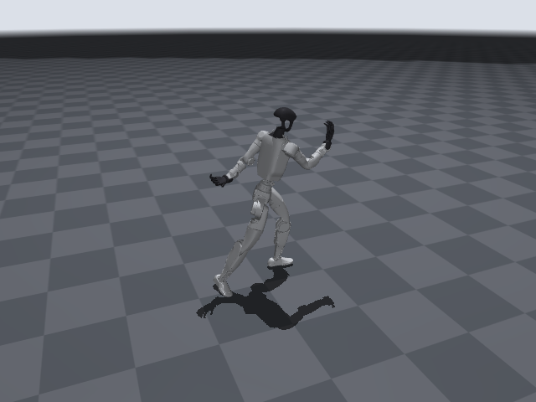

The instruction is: Kungfu

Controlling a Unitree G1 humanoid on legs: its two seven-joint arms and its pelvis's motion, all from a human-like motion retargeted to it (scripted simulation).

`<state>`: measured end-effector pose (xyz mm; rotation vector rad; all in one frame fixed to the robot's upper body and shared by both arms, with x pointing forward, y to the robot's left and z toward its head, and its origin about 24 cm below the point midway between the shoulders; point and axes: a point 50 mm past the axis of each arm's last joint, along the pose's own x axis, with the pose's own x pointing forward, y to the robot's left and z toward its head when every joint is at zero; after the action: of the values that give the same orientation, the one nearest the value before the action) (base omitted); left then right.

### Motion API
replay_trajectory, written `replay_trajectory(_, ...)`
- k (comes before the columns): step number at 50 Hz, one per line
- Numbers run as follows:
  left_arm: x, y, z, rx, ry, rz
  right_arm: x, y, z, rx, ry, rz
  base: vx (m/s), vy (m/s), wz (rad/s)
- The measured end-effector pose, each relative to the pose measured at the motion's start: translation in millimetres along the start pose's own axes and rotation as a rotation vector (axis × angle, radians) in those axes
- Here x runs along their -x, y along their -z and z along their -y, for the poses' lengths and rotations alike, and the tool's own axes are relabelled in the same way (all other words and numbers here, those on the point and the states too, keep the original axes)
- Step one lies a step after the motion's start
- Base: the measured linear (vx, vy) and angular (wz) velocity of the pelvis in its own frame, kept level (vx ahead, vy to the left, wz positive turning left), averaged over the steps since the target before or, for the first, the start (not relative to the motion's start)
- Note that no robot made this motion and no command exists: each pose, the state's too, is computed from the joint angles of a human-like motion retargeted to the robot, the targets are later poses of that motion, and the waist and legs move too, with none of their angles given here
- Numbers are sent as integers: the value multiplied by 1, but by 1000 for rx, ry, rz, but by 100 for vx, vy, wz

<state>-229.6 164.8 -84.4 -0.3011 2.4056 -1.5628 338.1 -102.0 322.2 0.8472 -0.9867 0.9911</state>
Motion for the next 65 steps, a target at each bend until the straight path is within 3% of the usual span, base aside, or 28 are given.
replay_trajectory(6, 54, -13, -39, -72, -229, 59, 20, -3, 8, -98, 234, 178, 47, -10, -72)
replay_trajectory(15, 143, 31, -79, 82, -512, 159, 43, 35, -2, -271, 244, 85, 63, -6, 74)
replay_trajectory(20, 188, 56, -88, 117, -661, 139, 55, 26, 3, -173, 281, 80, 46, -9, 138)
replay_trajectory(27, 207, 55, -91, 71, -737, 174, 61, 17, 9, -82, 325, 67, 33, 6, 110)
replay_trajectory(37, 183, 32, -88, -39, -654, 59, 70, 14, 12, -49, 371, 58, 36, -28, 93)
replay_trajectory(50, 100, 4, -66, -39, -431, 144, 94, 2, 24, -24, 483, 78, 42, -37, 50)
replay_trajectory(65, 22, 16, -28, 13, -234, 104, 78, -20, 17, 151, 377, 81, 39, -42, -24)
